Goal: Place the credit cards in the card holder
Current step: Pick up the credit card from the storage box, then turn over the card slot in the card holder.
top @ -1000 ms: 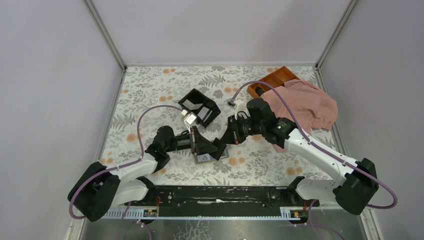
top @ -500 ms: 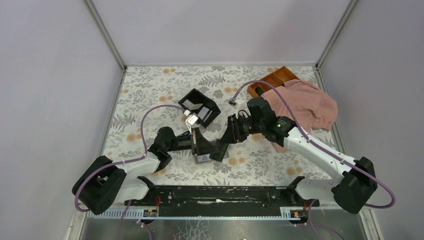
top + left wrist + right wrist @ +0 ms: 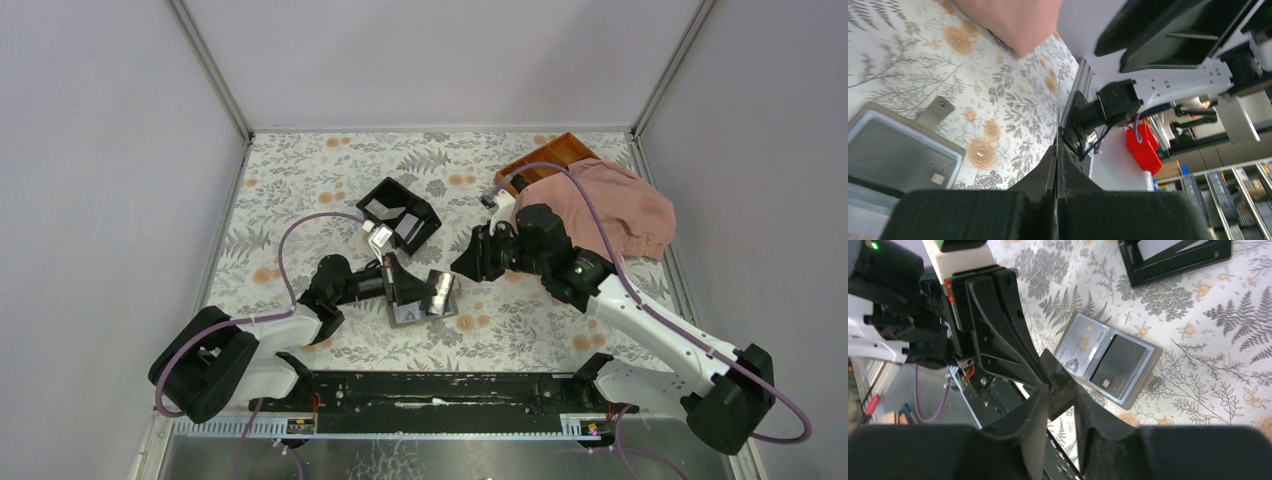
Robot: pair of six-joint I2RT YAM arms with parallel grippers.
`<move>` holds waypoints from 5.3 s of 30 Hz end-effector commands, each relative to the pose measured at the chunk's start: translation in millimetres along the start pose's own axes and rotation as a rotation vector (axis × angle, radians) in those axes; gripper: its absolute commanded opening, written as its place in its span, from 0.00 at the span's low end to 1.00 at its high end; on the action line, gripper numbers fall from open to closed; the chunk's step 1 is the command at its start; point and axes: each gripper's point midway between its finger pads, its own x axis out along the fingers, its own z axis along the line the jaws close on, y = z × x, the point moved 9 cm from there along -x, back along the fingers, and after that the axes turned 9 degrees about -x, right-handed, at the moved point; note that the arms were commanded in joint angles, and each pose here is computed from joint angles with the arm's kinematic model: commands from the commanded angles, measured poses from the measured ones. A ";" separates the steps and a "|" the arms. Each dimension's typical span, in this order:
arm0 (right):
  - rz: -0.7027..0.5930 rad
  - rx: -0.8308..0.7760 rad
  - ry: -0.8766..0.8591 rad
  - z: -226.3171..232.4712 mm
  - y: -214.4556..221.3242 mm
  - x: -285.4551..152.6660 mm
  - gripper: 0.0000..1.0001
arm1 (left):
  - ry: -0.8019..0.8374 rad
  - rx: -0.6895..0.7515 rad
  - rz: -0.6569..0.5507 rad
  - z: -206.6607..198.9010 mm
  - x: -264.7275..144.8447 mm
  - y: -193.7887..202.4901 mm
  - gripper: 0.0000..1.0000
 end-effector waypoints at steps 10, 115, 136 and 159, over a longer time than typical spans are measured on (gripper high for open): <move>-0.245 0.015 0.096 -13.5 -0.3 3.6 0.31 | -0.130 -0.110 -0.309 18.3 -3.4 -9.6 0.00; 0.096 0.146 0.268 -68.6 57.6 84.2 0.00 | -0.710 -0.186 -0.352 74.0 -60.5 28.9 0.18; 0.113 0.217 0.247 -75.5 71.5 85.8 0.00 | -0.787 -0.216 -0.293 86.5 -58.4 42.7 0.16; 0.047 0.348 0.079 -72.2 69.4 85.2 0.00 | -0.846 -0.224 -0.256 94.0 -58.3 54.3 0.12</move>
